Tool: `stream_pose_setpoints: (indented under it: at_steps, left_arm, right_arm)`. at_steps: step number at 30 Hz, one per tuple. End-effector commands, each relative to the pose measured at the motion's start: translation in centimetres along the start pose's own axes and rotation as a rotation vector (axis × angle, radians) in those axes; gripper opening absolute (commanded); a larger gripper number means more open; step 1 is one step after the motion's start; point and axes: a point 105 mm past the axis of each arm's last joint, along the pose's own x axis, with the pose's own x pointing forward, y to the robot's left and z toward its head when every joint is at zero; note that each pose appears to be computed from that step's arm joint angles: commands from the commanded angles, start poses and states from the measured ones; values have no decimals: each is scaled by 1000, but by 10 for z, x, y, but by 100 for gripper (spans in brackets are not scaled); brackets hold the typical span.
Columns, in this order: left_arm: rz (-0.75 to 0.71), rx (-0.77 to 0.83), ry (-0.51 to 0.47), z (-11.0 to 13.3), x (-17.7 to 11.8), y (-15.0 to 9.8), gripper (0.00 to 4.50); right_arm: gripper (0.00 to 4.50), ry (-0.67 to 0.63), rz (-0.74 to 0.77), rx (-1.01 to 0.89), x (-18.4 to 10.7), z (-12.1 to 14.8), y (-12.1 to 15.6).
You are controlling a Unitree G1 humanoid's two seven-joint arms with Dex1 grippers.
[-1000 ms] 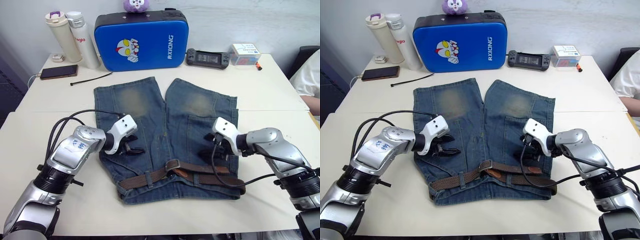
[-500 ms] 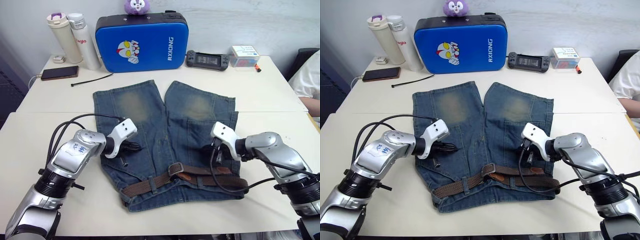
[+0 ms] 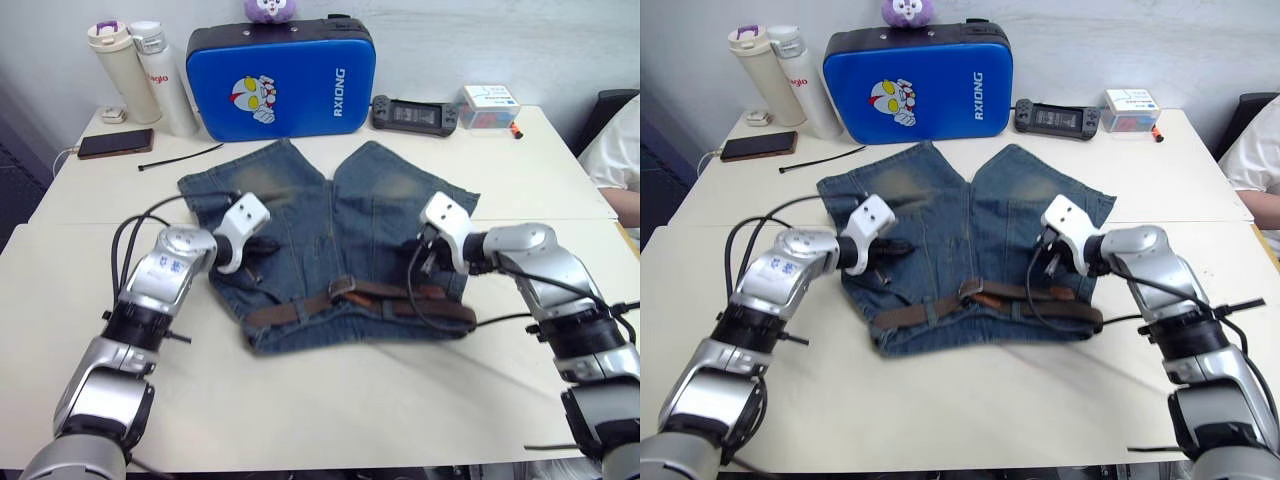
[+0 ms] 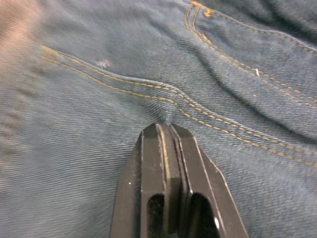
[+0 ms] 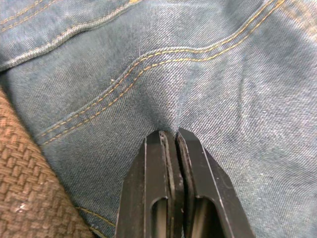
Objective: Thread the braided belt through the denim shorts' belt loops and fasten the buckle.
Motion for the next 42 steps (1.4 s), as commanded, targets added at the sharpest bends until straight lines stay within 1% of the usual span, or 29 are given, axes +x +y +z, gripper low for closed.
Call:
stream_pose_setpoints:
  at_steps: [1,3,4,6,9,10,13,14,16,20,23,24,27,30,31,35,39,42]
  left_arm:
    - [72,78,-30,8,4,21,0]
    - [79,128,-15,7,7,26,0]
    - [73,136,-5,5,8,27,35]
    - [66,125,-13,5,8,29,101]
    - [11,76,-39,6,4,25,226]
    - [-5,70,-41,6,3,23,278]
    - [-78,37,-87,14,-12,16,406]
    - [-103,22,-106,17,-19,14,442]
    - [-154,2,-135,22,-32,8,448]
    - [-304,-28,-159,29,-59,-18,448]
    - [-364,-53,-140,26,-72,-32,450]
    - [-376,-56,-132,25,-74,-35,450]
    - [-396,-65,-102,20,-78,-43,450]
    - [-417,-57,-75,16,-78,-49,450]
    - [-423,-51,-68,15,-78,-51,450]
    - [-449,34,-19,11,-72,-61,450]
    - [-469,124,43,-1,-67,-71,450]
    - [-462,168,74,-7,-66,-74,450]
  right_arm:
    - [6,-27,-62,-40,6,7,-15]
    - [6,-35,-44,-28,11,7,-14]
    - [37,-48,-36,-13,12,8,-12]
    - [106,-61,-22,3,13,9,-10]
    - [243,-95,-14,18,6,14,-11]
    - [297,-107,-13,18,3,16,-11]
    - [437,-172,20,-3,-16,33,-9]
    - [450,-186,45,-17,-22,38,-5]
    - [450,-195,102,-33,-31,42,7]
    - [450,-148,238,-30,-43,33,38]
    - [379,-131,289,22,-44,24,52]
    - [321,-119,298,30,-43,19,55]
    - [186,-106,294,67,-36,11,59]
    - [23,-84,280,90,-28,3,60]
    - [11,-73,275,91,-25,-1,60]
    - [11,-9,266,106,-9,-21,63]
    - [11,-1,279,114,-6,-26,67]
    - [11,3,279,119,-5,-28,69]
